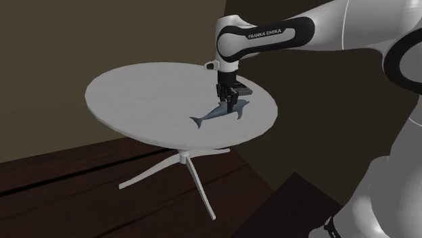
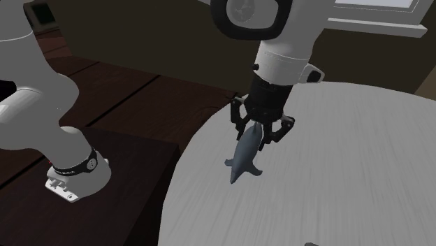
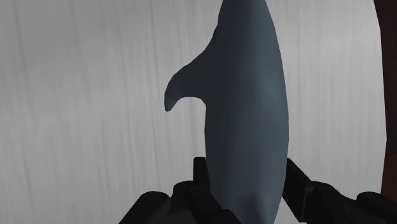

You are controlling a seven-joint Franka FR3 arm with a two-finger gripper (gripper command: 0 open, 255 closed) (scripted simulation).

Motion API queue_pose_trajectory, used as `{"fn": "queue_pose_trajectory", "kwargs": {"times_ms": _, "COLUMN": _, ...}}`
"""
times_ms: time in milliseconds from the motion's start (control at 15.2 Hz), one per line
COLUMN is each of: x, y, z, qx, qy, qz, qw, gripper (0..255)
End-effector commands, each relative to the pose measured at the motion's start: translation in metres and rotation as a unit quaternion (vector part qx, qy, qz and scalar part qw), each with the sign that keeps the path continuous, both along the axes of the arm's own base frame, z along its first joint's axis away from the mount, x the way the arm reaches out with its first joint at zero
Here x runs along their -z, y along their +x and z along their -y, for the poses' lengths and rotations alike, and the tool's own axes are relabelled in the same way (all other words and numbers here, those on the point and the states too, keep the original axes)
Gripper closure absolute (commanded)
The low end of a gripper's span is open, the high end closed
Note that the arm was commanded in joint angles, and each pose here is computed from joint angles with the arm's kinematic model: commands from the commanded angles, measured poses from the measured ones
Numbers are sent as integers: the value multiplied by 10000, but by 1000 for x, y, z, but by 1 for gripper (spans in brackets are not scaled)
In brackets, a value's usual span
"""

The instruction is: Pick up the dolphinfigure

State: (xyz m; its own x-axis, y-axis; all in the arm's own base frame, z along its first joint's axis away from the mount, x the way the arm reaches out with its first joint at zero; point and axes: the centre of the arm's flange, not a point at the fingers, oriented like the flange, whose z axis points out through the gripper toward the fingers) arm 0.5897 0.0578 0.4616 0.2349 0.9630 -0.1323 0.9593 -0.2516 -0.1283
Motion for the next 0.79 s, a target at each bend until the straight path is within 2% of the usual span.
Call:
{"fn": "queue_pose_trajectory", "kwargs": {"times_ms": 0, "x": 0, "y": 0, "z": 0, "qx": 0, "qy": 0, "qz": -4, "qw": 10000, "gripper": 255}}
{"fn": "queue_pose_trajectory", "kwargs": {"times_ms": 264, "x": 1, "y": 0, "z": 0, "qx": 0, "qy": 0, "qz": -4, "qw": 10000, "gripper": 255}}
{"fn": "queue_pose_trajectory", "kwargs": {"times_ms": 726, "x": -36, "y": 0, "z": 0, "qx": 0, "qy": 0, "qz": -4, "qw": 10000, "gripper": 255}}
